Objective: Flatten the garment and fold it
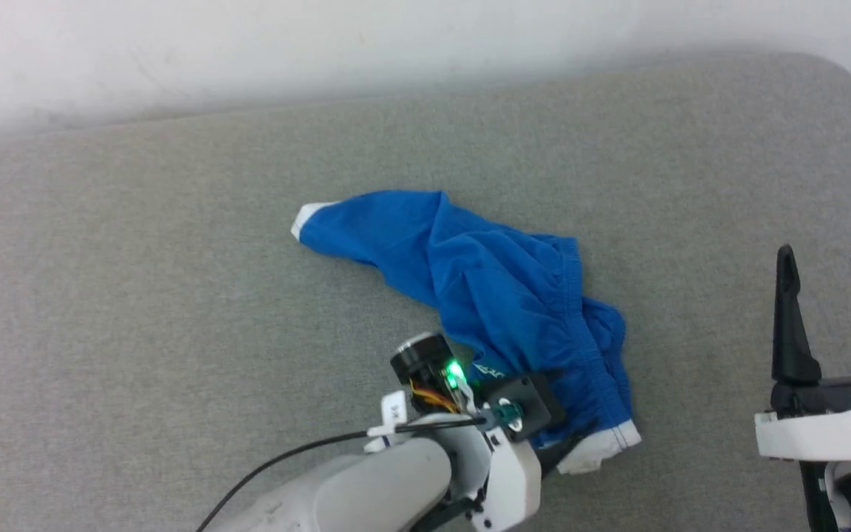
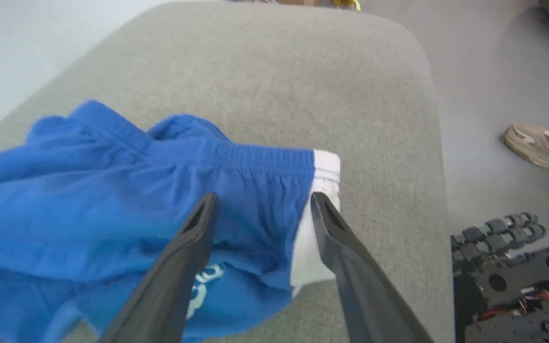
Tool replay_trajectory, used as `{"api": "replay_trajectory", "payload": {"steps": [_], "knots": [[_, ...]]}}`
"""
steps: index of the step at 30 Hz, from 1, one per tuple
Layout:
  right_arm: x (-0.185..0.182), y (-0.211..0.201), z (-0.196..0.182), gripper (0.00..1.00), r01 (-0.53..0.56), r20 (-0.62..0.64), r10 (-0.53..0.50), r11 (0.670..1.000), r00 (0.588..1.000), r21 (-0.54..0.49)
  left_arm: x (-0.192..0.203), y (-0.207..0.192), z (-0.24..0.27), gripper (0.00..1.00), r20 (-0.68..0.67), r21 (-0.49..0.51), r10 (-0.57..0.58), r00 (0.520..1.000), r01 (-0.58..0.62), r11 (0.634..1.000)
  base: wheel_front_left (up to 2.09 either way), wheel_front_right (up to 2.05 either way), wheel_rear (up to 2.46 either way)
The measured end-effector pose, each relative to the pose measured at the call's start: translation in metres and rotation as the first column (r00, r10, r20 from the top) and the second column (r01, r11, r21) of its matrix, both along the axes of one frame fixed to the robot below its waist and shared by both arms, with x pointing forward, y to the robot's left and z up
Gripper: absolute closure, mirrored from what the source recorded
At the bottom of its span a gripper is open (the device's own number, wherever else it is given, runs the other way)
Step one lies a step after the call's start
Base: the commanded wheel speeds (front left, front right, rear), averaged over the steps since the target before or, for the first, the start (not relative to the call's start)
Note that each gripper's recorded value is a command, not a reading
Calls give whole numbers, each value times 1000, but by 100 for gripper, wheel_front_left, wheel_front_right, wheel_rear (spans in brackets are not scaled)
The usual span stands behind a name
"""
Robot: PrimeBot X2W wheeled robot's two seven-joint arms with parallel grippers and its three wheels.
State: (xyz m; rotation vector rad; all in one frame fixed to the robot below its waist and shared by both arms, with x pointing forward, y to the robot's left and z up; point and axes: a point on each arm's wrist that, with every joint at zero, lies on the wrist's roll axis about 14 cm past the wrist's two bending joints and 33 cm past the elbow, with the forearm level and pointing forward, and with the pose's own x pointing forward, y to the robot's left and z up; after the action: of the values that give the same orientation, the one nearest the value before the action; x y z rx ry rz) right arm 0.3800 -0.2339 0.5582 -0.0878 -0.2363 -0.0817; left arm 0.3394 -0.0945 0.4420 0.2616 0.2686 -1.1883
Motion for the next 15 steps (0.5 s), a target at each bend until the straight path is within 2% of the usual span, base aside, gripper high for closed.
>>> {"api": "replay_trajectory", "payload": {"steps": [4,7,11,15], "knots": [[-9,3,3,0,-9,8,9,1000,1000,1,24,6,55,0,167,-178,146,975,-115,977,0,0,0],[-10,10,7,0,-29,18,29,1000,999,-1,44,27,90,0,273,-279,293,916,-216,936,0,0,0],[-8,19,11,0,-59,33,59,998,998,1,72,75,125,0,379,-364,499,779,-370,855,0,0,0],[-4,26,15,0,-81,47,81,997,996,1,78,122,160,0,395,-487,674,625,-480,730,0,0,0]]}}
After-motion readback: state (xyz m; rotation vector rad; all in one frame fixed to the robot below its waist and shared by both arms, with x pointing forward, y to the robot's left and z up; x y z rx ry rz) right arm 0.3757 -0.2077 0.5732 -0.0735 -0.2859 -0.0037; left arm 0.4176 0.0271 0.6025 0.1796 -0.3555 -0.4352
